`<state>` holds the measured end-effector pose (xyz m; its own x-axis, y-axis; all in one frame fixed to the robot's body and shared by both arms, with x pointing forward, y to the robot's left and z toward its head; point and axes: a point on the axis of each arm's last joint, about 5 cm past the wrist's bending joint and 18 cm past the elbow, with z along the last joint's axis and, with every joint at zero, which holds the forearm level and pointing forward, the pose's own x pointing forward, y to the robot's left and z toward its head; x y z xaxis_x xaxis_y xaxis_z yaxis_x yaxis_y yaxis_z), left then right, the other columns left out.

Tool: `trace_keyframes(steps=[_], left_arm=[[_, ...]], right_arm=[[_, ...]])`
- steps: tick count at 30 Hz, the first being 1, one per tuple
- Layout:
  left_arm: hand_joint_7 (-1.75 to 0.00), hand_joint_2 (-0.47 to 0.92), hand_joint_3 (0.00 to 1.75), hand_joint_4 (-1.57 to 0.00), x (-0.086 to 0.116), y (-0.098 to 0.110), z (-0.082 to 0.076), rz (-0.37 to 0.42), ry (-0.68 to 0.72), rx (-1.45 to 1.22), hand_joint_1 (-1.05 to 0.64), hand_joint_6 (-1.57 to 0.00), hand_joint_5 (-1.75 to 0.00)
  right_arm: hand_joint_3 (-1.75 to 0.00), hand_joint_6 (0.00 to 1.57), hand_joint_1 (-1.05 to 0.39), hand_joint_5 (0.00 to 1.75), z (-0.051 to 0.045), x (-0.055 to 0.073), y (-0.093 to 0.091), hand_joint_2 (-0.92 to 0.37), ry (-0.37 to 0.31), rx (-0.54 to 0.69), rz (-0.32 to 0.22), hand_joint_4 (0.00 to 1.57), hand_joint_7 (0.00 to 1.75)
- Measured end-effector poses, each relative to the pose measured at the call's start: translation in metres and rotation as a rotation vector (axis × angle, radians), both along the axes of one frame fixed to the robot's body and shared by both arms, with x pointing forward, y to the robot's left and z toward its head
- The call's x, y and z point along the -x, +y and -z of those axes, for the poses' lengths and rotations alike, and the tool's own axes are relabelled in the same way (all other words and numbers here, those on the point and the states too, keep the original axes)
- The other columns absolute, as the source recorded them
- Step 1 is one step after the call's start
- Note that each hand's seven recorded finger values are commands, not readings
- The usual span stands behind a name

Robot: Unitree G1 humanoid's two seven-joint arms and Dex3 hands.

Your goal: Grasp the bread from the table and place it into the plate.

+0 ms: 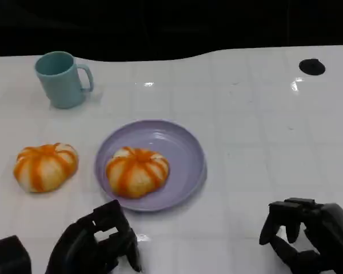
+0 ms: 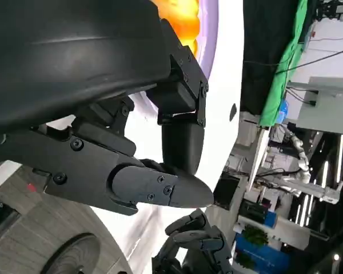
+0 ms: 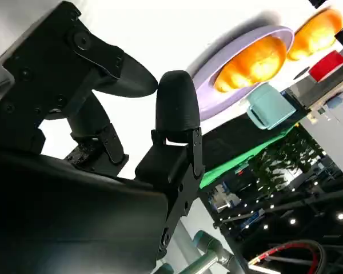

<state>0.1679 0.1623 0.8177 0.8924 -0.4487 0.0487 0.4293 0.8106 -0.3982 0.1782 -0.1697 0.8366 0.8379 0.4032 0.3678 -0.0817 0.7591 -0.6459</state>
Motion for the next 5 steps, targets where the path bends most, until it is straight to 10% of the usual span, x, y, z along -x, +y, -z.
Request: trace_keyframes(steps=[5], left_arm=[[-1.54,0.92,0.21,-0.79,-0.0001,0.0005,-0.0002,-0.001,-0.003,-0.003,-0.64,-0.71,-1.75]], right_arm=[[-1.38,0.89,-0.17,1.72,0.0005,-0.0003,-0.0003,-0.23,-0.001,0.003,0.007,0.89,1.27]])
